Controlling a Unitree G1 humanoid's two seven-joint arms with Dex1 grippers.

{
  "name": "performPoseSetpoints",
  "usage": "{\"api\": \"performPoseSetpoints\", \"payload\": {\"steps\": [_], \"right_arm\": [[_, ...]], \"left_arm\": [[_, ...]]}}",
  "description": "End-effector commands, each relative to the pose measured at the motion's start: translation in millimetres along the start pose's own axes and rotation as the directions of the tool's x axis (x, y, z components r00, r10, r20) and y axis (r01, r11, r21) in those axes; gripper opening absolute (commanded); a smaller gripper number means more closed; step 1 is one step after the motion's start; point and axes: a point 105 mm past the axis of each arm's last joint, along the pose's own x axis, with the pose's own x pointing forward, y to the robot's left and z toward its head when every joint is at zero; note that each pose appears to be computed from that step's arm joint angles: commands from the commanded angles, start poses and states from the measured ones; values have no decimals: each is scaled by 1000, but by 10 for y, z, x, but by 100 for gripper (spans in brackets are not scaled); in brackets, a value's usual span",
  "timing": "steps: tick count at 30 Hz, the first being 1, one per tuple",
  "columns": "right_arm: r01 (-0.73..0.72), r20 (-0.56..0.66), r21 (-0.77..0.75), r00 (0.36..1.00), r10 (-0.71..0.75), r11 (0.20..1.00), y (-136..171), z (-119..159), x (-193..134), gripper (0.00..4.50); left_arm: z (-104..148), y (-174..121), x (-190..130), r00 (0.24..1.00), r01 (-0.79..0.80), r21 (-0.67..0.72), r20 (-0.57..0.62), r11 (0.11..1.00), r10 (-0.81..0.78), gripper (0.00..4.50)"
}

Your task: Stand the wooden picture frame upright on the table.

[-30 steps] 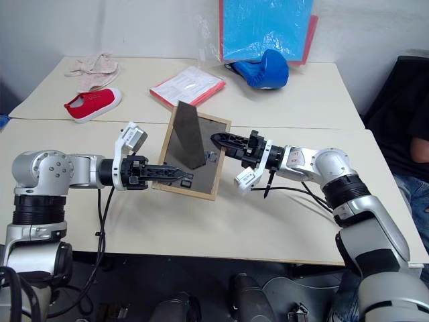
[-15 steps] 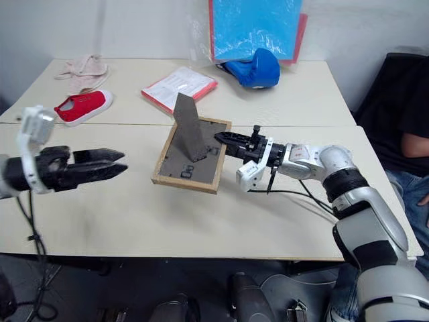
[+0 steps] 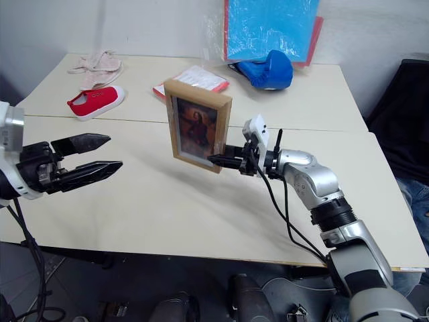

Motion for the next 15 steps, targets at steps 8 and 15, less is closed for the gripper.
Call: {"api": "performPoseSetpoints", "payload": {"steps": [8, 15], "right_arm": [[2, -55, 45, 998, 0, 999, 32, -300, -11, 194], [-33, -188, -101, 982, 14, 994, 70, 14, -563, 427]], "left_arm": [[-42, -80, 80, 999, 43, 58, -7, 997, -42, 450], [-75, 5, 59, 997, 65, 57, -45, 996, -63, 450]]}}
